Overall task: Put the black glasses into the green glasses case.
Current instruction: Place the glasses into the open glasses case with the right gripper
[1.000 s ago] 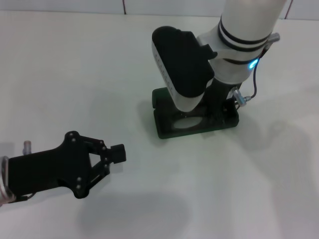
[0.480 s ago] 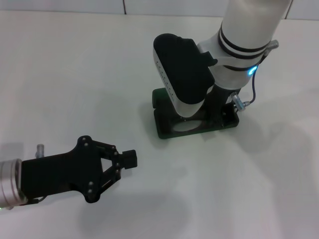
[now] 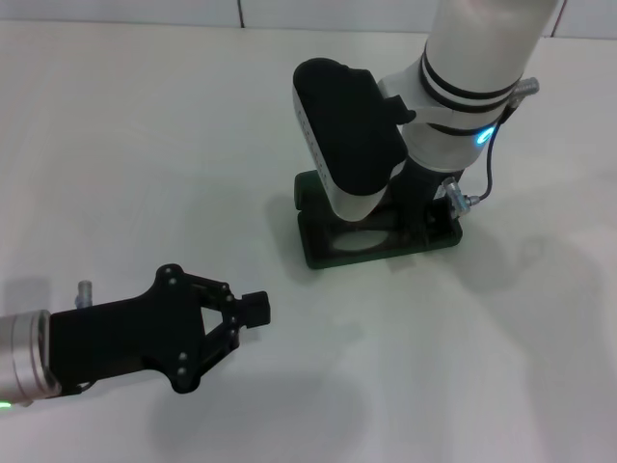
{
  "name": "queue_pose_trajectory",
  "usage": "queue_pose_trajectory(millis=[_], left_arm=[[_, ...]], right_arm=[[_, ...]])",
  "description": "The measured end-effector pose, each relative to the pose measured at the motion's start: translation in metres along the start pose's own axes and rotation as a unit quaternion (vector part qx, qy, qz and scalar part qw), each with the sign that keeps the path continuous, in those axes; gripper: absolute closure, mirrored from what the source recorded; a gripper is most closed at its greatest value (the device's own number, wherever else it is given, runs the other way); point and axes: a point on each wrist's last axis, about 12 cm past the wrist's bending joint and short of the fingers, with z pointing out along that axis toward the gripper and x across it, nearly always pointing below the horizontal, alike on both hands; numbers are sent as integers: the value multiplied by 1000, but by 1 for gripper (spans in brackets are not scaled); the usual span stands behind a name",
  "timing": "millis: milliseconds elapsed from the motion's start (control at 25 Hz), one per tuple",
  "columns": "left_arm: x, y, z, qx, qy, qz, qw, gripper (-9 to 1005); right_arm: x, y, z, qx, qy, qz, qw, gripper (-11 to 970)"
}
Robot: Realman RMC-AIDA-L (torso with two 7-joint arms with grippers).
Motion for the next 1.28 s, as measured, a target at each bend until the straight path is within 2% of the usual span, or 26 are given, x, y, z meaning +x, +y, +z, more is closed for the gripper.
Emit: queue_pose_trajectory(millis=[400,1280], left_arm=[[1,0,-1,-4,2,3,1000,946],[3,1,0,-9,5,0,1000,945]], right_arm=[[5,-3,2,-6,6,30,1000,892],[5,-7,1,17,12,31,999,889]])
